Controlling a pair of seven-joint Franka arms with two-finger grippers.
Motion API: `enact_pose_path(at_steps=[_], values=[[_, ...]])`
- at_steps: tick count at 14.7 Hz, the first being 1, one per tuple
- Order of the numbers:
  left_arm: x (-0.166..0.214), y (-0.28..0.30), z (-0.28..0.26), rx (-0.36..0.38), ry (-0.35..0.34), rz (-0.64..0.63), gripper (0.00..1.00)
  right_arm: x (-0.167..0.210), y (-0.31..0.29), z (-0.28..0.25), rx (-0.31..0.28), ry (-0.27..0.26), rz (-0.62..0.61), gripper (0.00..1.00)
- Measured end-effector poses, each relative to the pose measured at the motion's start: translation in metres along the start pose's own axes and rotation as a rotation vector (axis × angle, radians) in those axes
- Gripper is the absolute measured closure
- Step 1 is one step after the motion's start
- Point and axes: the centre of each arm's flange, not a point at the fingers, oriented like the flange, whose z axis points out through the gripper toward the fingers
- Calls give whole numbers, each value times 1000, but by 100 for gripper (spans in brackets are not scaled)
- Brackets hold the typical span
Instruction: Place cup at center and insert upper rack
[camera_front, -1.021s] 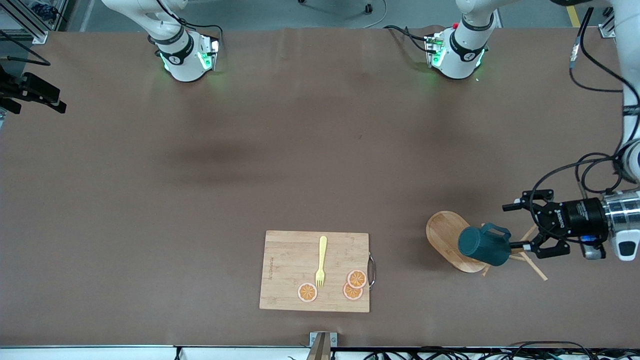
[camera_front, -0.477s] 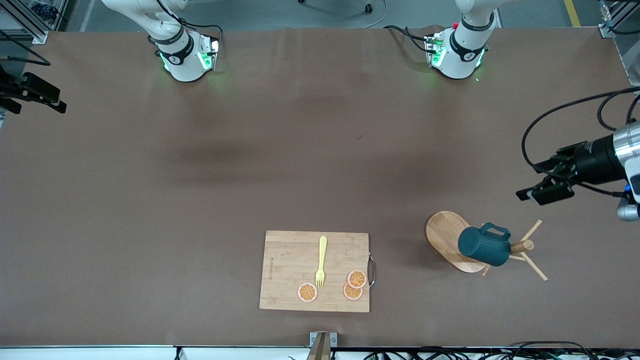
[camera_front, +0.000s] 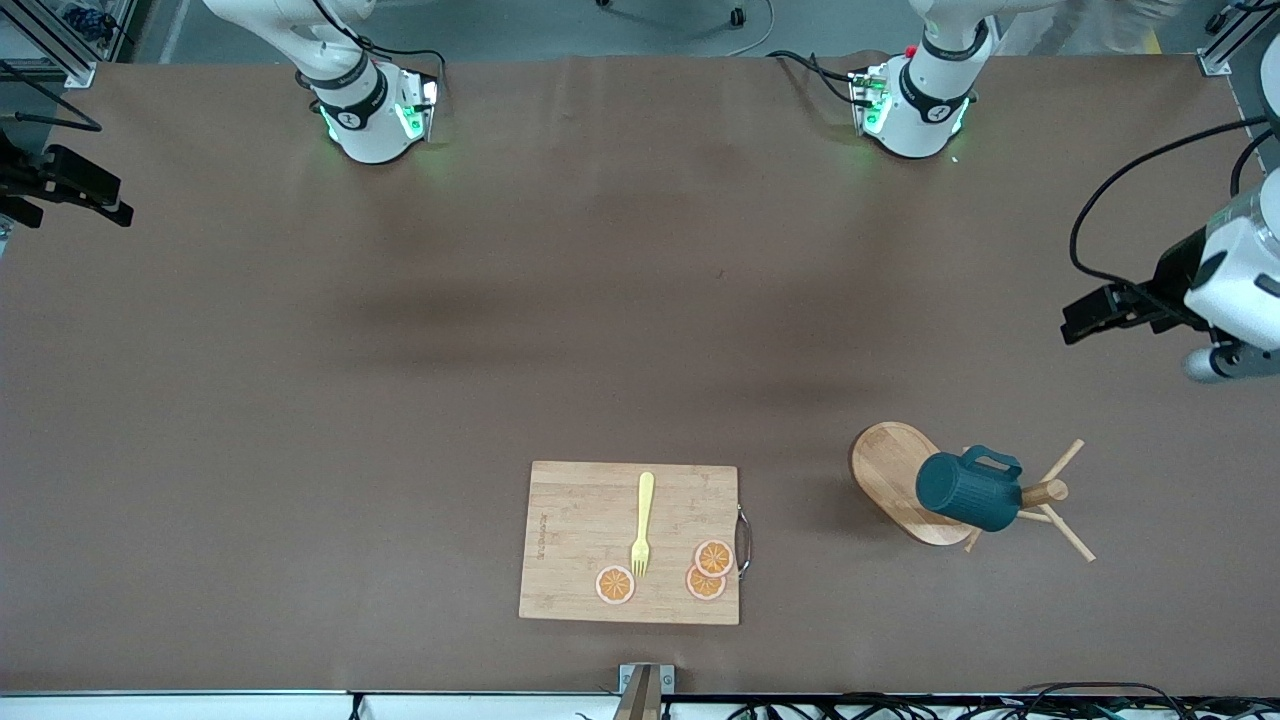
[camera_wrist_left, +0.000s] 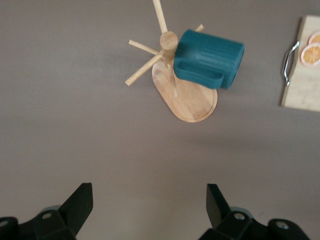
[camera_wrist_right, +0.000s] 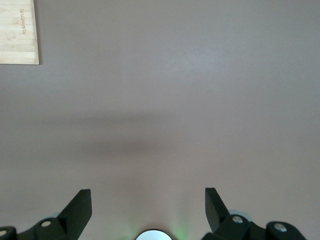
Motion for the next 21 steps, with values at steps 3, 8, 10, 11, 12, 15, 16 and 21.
enact_pose_path(at_steps=[3, 8, 10, 11, 12, 15, 16, 21], values=[[-25, -9, -5, 19, 9, 24, 0, 0, 0, 0, 0, 0, 0, 0], [-62, -2, -5, 3, 4, 38, 0, 0, 0, 0, 0, 0, 0, 0], [-73, 6, -9, 3, 11, 52, 0, 0, 0, 0, 0, 0, 0, 0], [-76, 8, -12, 3, 16, 57, 0, 0, 0, 0, 0, 0, 0, 0], [-79, 10, -15, 3, 22, 61, 0, 0, 0, 0, 0, 0, 0, 0], [-84, 13, -21, -14, 31, 63, 0, 0, 0, 0, 0, 0, 0, 0], [-84, 13, -22, -25, 31, 62, 0, 0, 0, 0, 0, 0, 0, 0], [-84, 6, -30, -44, 43, 54, 0, 0, 0, 0, 0, 0, 0, 0]])
